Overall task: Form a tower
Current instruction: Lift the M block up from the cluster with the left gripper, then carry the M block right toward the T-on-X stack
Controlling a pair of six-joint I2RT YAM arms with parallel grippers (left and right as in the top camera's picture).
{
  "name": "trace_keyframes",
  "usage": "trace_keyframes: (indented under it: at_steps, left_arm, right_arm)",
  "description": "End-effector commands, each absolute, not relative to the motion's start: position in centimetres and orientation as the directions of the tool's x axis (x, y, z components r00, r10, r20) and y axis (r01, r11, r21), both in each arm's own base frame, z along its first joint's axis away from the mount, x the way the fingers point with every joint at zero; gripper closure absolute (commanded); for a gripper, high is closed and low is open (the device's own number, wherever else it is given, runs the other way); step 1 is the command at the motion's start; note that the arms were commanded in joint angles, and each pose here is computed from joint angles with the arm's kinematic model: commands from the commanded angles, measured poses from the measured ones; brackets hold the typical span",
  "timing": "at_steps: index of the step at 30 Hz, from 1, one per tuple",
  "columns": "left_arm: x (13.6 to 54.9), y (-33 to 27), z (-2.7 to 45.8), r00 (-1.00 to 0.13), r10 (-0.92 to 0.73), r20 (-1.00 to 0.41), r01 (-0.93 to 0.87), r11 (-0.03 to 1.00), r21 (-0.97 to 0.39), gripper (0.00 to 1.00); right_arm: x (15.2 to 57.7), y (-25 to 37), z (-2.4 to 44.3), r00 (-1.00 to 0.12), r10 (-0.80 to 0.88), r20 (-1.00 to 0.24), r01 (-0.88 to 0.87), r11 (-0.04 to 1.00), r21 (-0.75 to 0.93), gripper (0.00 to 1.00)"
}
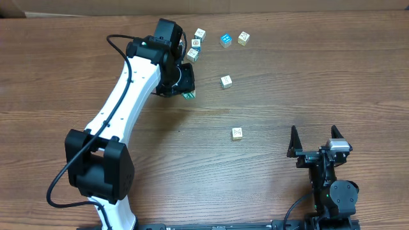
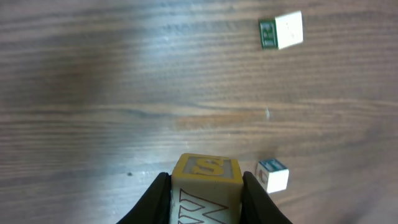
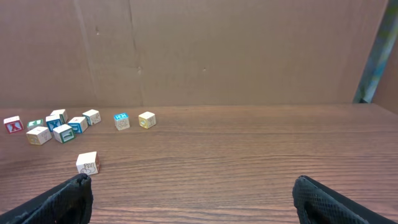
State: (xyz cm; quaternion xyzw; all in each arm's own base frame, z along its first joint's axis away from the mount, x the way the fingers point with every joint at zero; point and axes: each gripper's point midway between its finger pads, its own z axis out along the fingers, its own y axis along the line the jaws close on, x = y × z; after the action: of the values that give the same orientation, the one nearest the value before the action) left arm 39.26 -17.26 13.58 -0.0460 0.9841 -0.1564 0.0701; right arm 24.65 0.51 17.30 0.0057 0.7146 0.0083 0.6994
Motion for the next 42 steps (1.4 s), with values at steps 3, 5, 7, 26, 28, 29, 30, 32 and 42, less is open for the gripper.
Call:
trace_keyframes:
  at_steps: [3,5,7,26,28,29,30,32,42]
  left_arm:
    - [37.9,-19.8,13.6,-0.993,-0.062,-0.098,-0.025,0.938,-0.346,0.96]
    - [37.6,-20.5,13.6,-0.994,-0.044,-0.104,-0.005,0.938,-0.346,0.96]
    - [37.4,-21.2,13.6,-0.993,-0.025,-0.112,0.014,0.941,-0.339,0.96]
    - [33.7,-26.9,13.1,-0.984,0.022,-0.175,0.056,0.979,-0.197,0.96]
    - [33.3,-27.4,13.1,-0.983,0.023,-0.180,0.057,0.980,-0.189,0.96]
    - [33.1,-27.6,13.1,-0.983,0.022,-0.183,0.057,0.981,-0.186,0.96]
    - [33.0,-27.9,13.1,-0.983,0.021,-0.184,0.056,0.980,-0.188,0.96]
    - [32.7,-28.5,13.1,-0.982,0.021,-0.186,0.058,0.979,-0.195,0.96]
    - [31.6,-29.6,13.1,-0.980,0.009,-0.199,0.044,0.983,-0.176,0.96]
  right_arm:
    - [24.6,0.5,17.1,-0.017,0.019,-1.000,-0.003,1.000,0.019,0.00]
    - [24.6,0.5,17.1,-0.017,0.019,-1.000,-0.003,1.000,0.019,0.00]
    - [24.6,0.5,17.1,-0.017,0.019,-1.000,-0.003,1.000,0.019,0.00]
    - [24.6,0.5,17.1,-0.017,0.019,-1.000,-0.003,1.000,0.019,0.00]
    - [24.6,0.5,17.1,-0.017,0.019,-1.000,-0.003,1.000,0.019,0.00]
    - [24.6,0.5,17.1,-0.017,0.019,-1.000,-0.003,1.000,0.019,0.00]
    - [24.6,0.5,17.1,-0.017,0.019,-1.000,-0.003,1.000,0.019,0.00]
    - [24.6,0.5,17.1,-0.017,0.019,-1.000,-0.003,1.000,0.019,0.00]
    - [24.6,0.5,17.1,-0.017,0.019,-1.000,-0.003,1.000,0.019,0.00]
